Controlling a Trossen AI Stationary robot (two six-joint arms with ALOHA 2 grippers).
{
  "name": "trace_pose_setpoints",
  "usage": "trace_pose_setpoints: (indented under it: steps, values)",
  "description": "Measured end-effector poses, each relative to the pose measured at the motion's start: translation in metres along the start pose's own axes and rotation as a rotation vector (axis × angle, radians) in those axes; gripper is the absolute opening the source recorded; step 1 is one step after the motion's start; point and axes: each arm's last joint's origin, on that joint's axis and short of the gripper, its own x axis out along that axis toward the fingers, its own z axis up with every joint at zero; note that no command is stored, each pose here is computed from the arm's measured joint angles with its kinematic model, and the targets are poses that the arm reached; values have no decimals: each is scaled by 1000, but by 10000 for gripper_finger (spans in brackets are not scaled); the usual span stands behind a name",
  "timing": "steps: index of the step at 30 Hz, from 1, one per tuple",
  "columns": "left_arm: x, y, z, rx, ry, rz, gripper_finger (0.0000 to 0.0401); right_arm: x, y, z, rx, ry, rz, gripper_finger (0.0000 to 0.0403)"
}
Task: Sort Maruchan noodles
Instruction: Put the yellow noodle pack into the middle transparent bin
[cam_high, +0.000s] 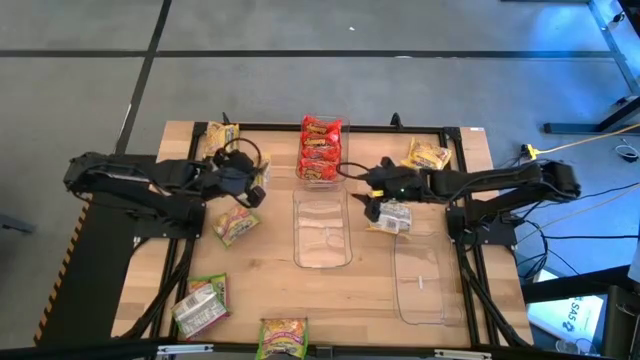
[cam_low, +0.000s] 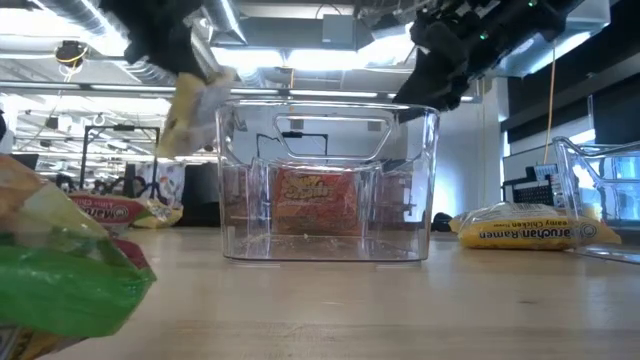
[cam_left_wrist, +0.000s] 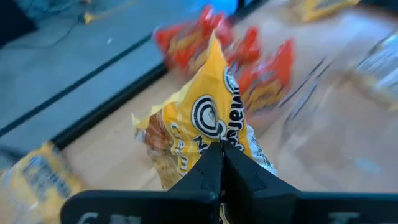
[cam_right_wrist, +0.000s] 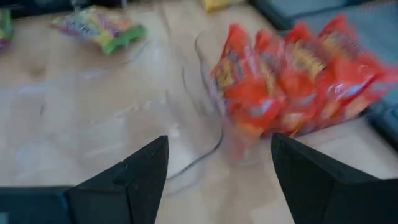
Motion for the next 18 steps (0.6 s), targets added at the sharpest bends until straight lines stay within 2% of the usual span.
trace_pose_setpoints:
  steps: [10, 15, 18]
  values:
    - [-6, -8, 16, -12, -168, -46, 0, 31, 30, 20, -74, -345, 82, 257]
    - [-6, -10, 20, -25, -200, -64, 0, 41, 34, 20, -89, -416, 101, 257]
    - [-6, -10, 21, -24, -204, -67, 0, 47, 35, 22, -78, -421, 71, 257]
